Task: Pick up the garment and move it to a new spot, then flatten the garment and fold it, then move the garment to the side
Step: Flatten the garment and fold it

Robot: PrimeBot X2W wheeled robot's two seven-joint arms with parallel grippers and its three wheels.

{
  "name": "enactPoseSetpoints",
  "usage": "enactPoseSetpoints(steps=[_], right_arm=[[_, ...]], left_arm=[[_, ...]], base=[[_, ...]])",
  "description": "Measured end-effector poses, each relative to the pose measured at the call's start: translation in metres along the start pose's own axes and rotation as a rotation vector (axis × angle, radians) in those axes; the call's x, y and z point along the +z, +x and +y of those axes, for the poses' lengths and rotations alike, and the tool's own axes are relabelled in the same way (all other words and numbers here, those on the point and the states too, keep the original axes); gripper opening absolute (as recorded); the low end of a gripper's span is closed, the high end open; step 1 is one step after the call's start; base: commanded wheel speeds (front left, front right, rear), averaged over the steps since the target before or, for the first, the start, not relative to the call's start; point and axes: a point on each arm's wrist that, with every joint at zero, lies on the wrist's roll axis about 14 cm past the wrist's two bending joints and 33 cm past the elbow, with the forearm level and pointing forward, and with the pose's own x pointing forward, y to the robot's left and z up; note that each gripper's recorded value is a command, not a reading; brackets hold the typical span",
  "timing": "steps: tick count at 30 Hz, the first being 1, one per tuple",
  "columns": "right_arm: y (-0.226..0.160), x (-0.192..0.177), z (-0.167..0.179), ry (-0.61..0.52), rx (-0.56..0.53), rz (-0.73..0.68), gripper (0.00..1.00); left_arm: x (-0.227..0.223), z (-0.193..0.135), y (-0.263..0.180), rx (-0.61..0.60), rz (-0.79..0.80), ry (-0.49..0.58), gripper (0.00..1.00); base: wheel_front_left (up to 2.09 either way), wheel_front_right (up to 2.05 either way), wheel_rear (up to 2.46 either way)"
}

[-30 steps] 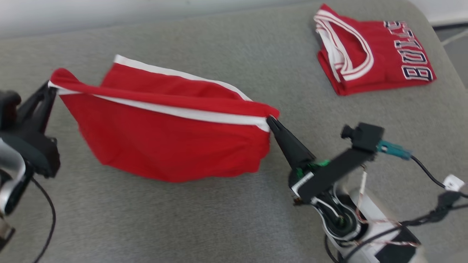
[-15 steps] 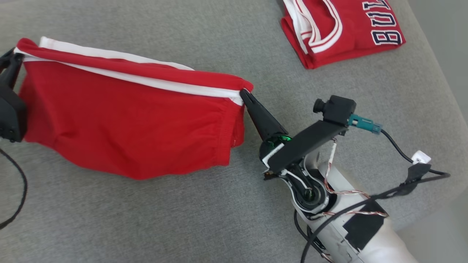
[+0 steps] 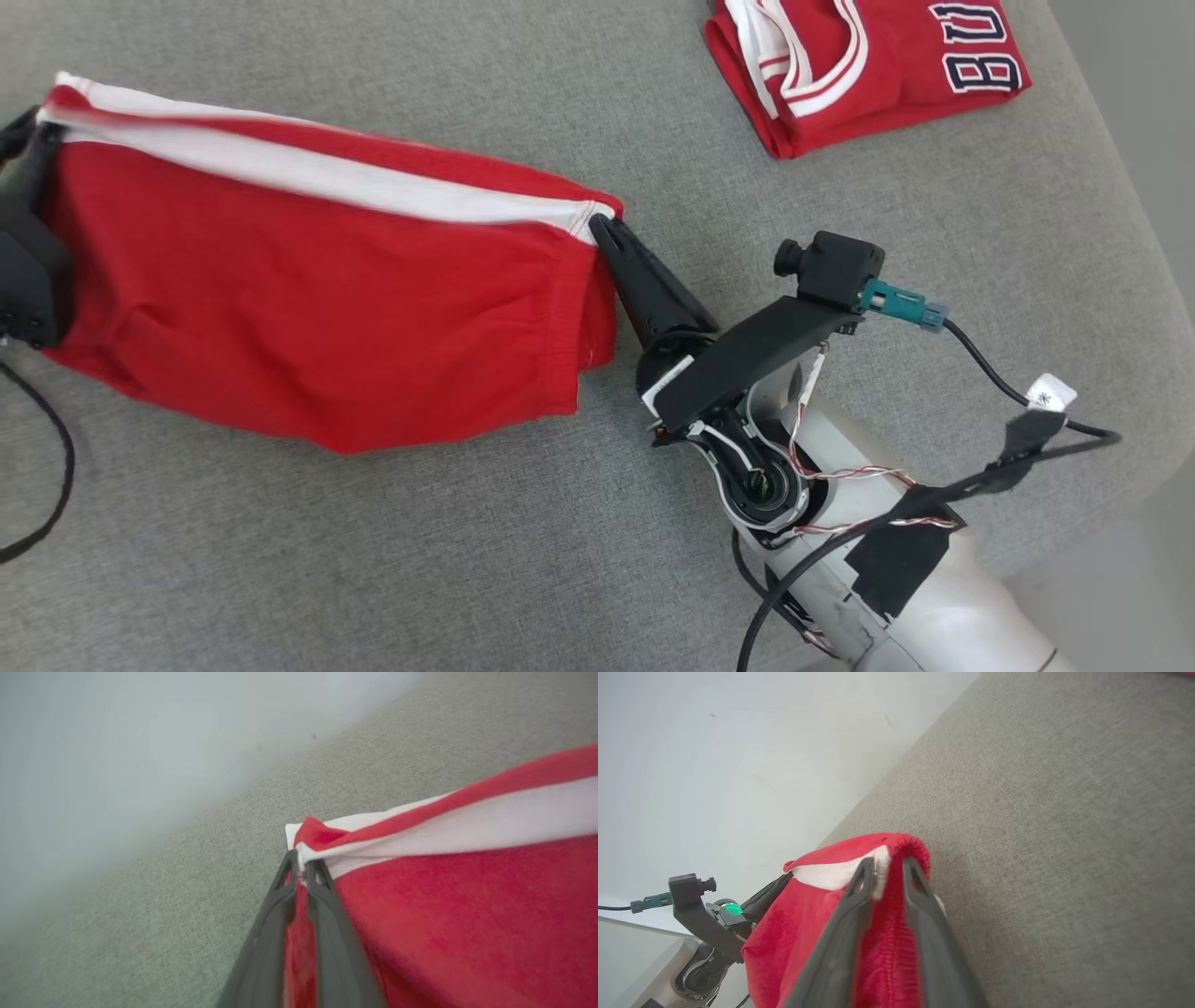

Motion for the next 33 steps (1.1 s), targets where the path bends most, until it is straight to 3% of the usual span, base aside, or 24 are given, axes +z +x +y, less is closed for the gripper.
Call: enactPoseSetpoints(steps=[8,14,23,33], right_arm=[[-0.021,0.013,0.001,-0.115,0.014,-0.038,1.00],[-0.048,0.041,0.008,-0.242,0.036,-0.146,1.00],[-0.080,0.059,0.030,-0.236,0.066,-0.291,1.00],[-0.116,0.057,0.051,-0.346,0.064,-0.395,1.00]], left_arm=[[0.023,-0.002,-0.020,0.014,-0.090,-0.019,1.00],[0.041,0.002,-0.052,0.063,-0.174,-0.059,1.00],[0.051,0.006,-0.103,0.156,-0.263,-0.128,1.00],[0.051,-0.003,-0.142,0.218,-0.315,-0.175,1.00]], base=[[0.00,0.00,0.00],[0.00,0.00,0.00],[0.00,0.00,0.00],[0.00,0.00,0.00]])
